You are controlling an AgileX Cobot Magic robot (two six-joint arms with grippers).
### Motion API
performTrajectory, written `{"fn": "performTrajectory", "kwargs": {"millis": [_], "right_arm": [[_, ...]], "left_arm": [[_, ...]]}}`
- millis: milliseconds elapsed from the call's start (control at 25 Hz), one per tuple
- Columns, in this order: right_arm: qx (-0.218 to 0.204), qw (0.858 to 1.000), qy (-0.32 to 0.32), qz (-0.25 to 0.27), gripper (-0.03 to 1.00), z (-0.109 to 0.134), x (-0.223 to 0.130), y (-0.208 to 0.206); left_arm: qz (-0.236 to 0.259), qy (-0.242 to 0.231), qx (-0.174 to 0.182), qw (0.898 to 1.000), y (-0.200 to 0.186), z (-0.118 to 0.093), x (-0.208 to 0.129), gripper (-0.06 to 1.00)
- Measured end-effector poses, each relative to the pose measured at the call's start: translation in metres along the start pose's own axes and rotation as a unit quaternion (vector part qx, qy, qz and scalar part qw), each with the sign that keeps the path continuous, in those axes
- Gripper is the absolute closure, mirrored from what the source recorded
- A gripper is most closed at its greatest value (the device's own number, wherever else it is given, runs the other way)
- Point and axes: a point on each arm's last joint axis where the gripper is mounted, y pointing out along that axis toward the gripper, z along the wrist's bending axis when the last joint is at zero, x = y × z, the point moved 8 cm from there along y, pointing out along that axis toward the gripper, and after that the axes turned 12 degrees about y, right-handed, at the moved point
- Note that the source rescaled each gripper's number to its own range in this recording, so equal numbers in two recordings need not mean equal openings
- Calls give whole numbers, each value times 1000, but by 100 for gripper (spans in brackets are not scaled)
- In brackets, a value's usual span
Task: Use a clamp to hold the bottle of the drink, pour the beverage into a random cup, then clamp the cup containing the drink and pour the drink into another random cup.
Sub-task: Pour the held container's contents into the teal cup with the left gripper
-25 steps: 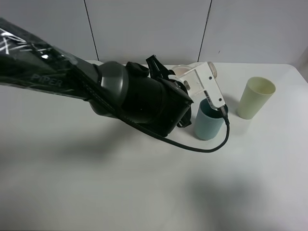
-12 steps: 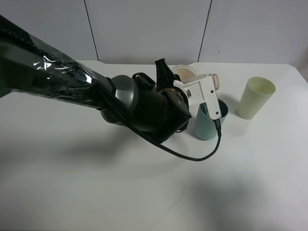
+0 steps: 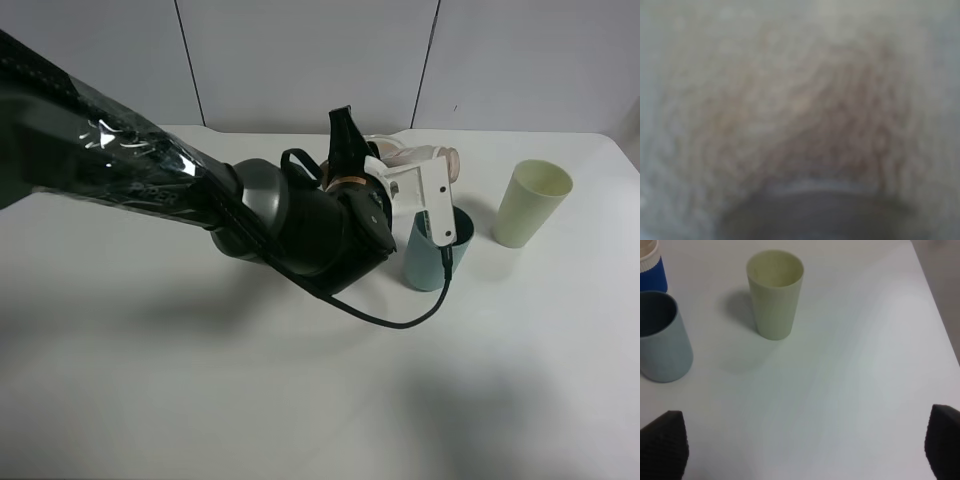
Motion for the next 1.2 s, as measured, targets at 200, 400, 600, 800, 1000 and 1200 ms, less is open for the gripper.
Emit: {"fn": "performTrajectory", "kwargs": {"millis": [200,400,600,800,1000,1200], "right_arm": [[0,1000,0,0,16,0,0,0],[0,1000,0,0,16,0,0,0],[-1,1000,0,0,16,0,0,0],[-1,1000,0,0,16,0,0,0],[-1,1000,0,0,16,0,0,0],[-1,1000,0,0,16,0,0,0]], "left_arm": [[-9,17,23,1000,3,9,1,92],[-11,38,48,998,2,15,0,92],[-10,54,52,997,1,11,-4,92],[-21,69,63,995,0,14,-1,92],[-34,89,74,993,-1,17,5,92],[-44,121,88,988,2,10,9,92]]}}
